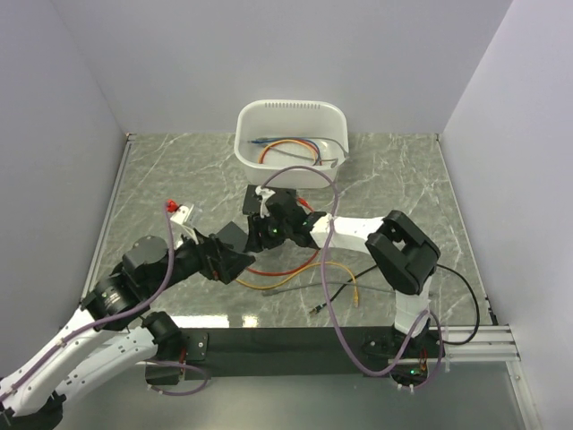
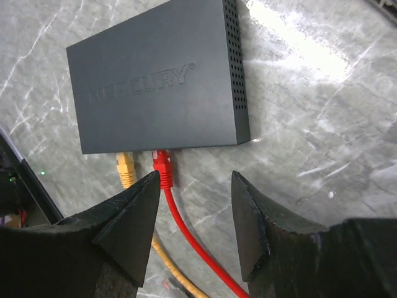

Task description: Insert the plug into the switch port

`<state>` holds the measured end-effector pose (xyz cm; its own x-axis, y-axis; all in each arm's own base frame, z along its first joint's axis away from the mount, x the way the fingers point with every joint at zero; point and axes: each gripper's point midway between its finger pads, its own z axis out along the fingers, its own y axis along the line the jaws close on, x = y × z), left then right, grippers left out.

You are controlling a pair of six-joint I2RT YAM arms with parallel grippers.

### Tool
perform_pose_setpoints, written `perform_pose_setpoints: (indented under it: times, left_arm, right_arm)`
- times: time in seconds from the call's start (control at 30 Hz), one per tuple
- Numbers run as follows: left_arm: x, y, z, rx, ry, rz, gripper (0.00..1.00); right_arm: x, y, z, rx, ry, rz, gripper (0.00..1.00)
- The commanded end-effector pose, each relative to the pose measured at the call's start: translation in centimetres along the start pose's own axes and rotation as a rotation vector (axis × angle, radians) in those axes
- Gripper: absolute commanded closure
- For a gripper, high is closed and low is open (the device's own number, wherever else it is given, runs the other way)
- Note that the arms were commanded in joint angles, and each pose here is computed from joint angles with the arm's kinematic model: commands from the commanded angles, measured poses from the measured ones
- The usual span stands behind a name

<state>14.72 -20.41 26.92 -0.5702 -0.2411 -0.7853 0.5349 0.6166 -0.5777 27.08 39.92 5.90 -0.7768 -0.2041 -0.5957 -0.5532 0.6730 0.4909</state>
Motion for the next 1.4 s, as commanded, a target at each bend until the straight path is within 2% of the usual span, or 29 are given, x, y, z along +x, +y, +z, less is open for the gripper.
perform_pose_setpoints:
  times: [0.0, 0.23, 0.53, 0.7, 0.87, 1.1, 1.37]
  left_arm:
    - [-0.7, -1.5, -0.6, 0.077, -0.031, 0.027, 0.01]
    - [-0.9, -1.3, -0.7, 0.066, -0.042, 0.02, 0.01]
    - [-0.8, -1.1, -0.6, 0.055, -0.039, 0.018, 0.01]
    - [-0.8, -1.0, -0.5, 0.046, -0.04, 0.018, 0.01]
    - [-0.6, -0.6, -0.2, 0.028, -0.028, 0.014, 0.02]
    - [-0.5, -0.4, -0.1, 0.014, -0.029, 0.011, 0.01]
    - [-0.5, 0.0, 0.2, -0.014, -0.024, 0.006, 0.02]
  right_arm:
    - [-0.9, 0.8, 0.8, -0.031, -0.015, 0.018, 0.43]
    - [-1.3, -0.8, 1.4, 0.038, -0.054, 0.055, 0.43]
    - [-3.6, -1.5, 0.5, -0.028, -0.157, 0.139, 0.43]
    - [-2.3, -1.7, 2.3, -0.042, -0.096, 0.166, 0.43]
    - [-0.9, 0.8, 2.6, -0.095, -0.063, 0.163, 0.44]
    - [1.8, 7.1, 3.1, -0.24, 0.011, 0.109, 0.44]
    - [2.1, 9.1, 3.3, -0.262, 0.02, 0.063, 0.44]
